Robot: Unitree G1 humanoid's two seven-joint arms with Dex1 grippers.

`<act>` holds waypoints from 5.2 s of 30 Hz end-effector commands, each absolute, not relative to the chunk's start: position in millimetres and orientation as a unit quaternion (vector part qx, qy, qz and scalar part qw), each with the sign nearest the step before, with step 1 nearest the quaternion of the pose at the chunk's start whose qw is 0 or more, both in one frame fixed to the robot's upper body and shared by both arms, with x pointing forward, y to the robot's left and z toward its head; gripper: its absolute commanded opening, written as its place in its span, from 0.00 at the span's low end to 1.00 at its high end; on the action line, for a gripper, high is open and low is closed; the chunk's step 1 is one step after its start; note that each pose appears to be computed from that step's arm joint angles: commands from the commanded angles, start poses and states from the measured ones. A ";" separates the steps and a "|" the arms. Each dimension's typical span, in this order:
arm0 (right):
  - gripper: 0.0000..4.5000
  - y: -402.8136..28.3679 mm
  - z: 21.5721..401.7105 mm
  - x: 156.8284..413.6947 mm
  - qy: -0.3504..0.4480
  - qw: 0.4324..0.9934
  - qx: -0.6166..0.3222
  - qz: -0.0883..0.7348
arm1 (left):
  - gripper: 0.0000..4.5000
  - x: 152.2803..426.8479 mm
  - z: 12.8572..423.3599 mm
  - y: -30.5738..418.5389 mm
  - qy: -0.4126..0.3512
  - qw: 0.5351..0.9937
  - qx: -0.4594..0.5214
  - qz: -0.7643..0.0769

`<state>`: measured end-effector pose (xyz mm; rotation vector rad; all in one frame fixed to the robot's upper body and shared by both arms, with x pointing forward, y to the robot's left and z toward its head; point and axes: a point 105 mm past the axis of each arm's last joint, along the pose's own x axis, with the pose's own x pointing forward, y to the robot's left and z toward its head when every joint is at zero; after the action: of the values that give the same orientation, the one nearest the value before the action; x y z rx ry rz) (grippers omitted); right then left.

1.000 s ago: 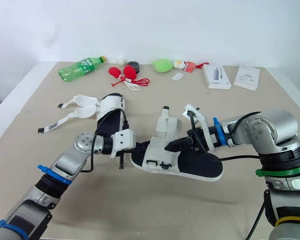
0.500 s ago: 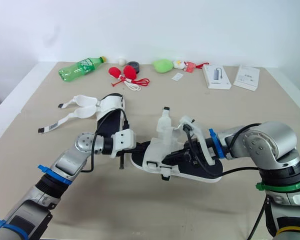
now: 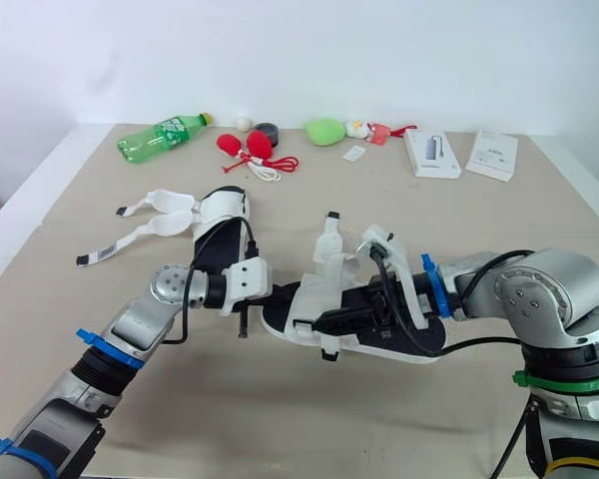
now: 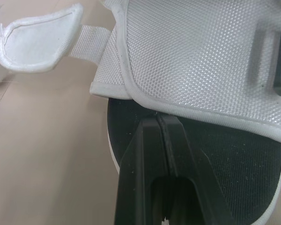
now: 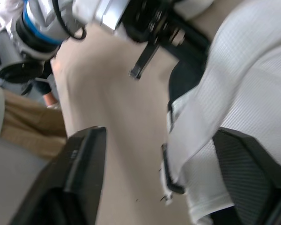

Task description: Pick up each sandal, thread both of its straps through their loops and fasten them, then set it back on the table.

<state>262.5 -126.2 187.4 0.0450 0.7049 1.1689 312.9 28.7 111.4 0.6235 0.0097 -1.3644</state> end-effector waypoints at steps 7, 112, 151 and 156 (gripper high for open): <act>0.31 -129.9 205.8 280.1 0.285 0.806 0.053 0.517 | 0.00 310.0 104.4 25.7 0.015 0.724 0.288 -0.627; 0.98 -177.8 157.8 219.0 -0.156 0.498 -0.591 0.616 | 0.00 325.4 100.9 27.4 0.017 0.739 0.302 -0.602; 0.01 -125.2 153.8 213.6 -0.220 0.656 -0.372 0.619 | 0.00 323.7 97.2 25.7 0.025 0.733 0.303 -0.608; 0.01 -121.1 177.8 246.9 -0.097 0.783 -0.180 0.588 | 0.00 323.8 97.0 23.9 0.023 0.732 0.303 -0.610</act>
<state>238.5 -119.9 164.0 -0.4987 -0.2537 1.3129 327.8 26.5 106.6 0.6588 0.0196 -1.3130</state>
